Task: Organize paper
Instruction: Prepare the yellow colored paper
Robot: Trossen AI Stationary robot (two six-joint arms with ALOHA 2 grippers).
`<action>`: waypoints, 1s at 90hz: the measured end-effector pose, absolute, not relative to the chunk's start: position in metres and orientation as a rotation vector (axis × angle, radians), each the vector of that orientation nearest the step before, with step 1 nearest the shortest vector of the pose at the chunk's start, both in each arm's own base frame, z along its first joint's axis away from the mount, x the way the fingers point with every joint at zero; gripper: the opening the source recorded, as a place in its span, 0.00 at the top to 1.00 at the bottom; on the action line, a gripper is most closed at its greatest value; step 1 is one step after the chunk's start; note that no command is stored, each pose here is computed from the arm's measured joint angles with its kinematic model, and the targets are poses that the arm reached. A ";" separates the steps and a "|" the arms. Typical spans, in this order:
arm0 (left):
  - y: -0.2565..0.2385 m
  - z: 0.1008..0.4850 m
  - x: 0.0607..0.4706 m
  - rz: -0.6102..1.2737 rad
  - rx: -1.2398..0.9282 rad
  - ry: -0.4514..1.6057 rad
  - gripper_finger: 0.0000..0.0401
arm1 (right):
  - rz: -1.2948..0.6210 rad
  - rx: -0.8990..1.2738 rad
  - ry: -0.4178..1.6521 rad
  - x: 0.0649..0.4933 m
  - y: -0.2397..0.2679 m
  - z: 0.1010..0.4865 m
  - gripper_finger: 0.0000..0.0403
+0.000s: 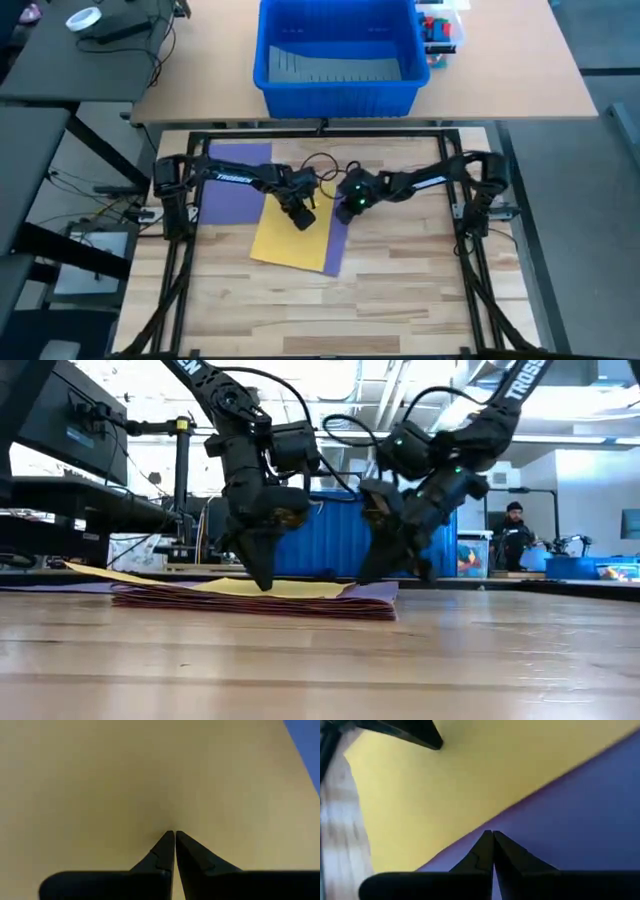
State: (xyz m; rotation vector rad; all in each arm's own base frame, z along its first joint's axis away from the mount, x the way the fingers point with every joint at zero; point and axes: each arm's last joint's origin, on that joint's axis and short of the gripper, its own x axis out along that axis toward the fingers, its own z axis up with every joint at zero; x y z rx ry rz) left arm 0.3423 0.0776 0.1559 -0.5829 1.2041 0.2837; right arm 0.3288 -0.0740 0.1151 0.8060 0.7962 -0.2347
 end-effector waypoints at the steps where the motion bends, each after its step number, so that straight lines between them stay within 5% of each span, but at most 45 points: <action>1: 0.078 0.156 0.342 0.281 -0.579 1.204 1.00 | -0.241 0.804 0.802 0.329 -0.074 0.113 1.00; 49: 0.061 0.149 0.332 0.264 -0.444 1.345 1.00 | -0.373 0.645 1.153 0.289 -0.078 0.118 1.00; 90: 0.003 0.160 0.330 0.419 -0.617 1.471 1.00 | -0.400 0.490 1.261 0.254 -0.105 0.142 1.00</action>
